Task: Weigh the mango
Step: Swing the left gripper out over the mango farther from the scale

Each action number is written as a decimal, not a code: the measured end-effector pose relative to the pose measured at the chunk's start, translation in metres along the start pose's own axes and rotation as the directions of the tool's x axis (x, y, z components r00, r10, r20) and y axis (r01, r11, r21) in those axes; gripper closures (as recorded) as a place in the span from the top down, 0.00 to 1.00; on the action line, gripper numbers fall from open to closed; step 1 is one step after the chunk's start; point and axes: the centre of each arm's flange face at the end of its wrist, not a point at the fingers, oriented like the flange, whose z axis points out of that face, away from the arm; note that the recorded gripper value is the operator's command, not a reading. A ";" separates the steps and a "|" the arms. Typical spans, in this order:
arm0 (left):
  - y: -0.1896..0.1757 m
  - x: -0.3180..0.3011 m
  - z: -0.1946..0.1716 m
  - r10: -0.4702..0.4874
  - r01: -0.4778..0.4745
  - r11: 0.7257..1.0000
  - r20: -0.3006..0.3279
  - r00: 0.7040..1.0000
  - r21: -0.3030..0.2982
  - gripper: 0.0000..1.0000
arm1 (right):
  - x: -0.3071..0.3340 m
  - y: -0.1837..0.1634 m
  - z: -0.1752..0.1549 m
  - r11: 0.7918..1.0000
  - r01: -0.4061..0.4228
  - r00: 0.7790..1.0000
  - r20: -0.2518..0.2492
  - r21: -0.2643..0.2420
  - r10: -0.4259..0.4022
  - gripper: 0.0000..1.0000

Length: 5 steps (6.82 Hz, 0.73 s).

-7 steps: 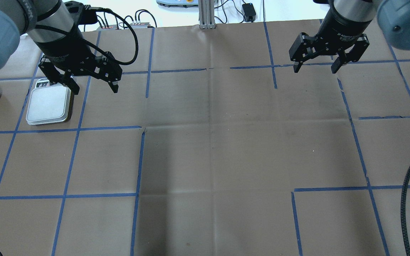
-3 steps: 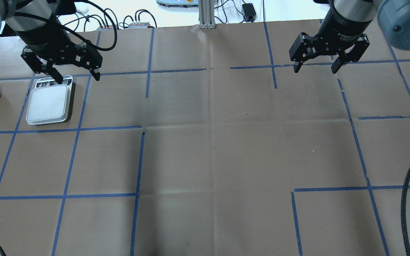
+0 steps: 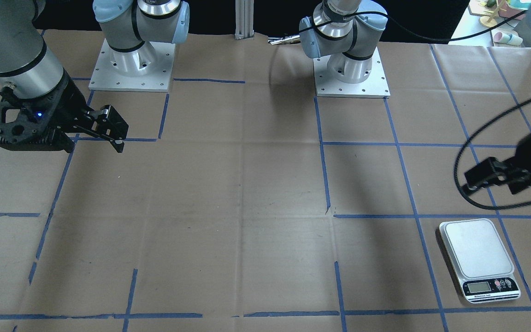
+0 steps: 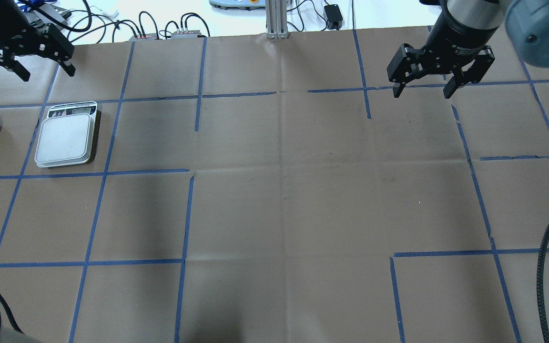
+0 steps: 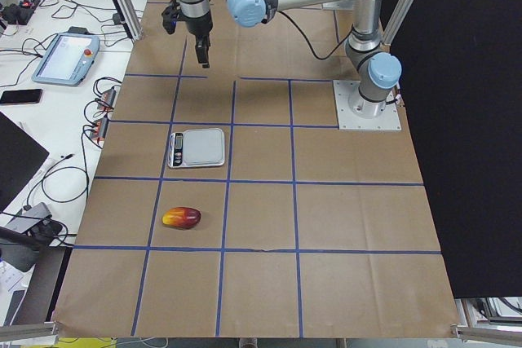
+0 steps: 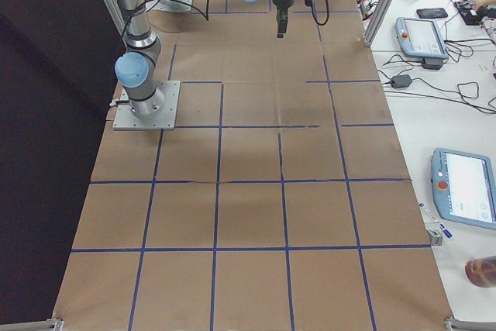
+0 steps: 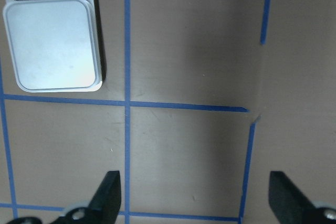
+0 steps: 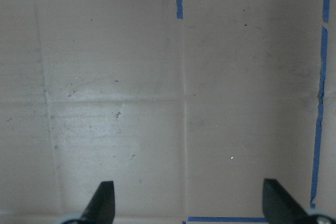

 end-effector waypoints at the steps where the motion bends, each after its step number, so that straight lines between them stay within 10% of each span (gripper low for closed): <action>1: -0.032 -0.059 0.020 0.043 -0.043 0.999 0.006 0.999 0.015 1.00 | 0.000 0.000 0.000 1.000 0.000 1.000 0.000 0.000 0.000 1.00; 5: -0.084 -0.256 0.106 0.215 -0.219 0.974 0.061 0.975 0.058 1.00 | 0.000 0.000 0.000 1.000 0.000 1.000 0.000 0.000 0.000 1.00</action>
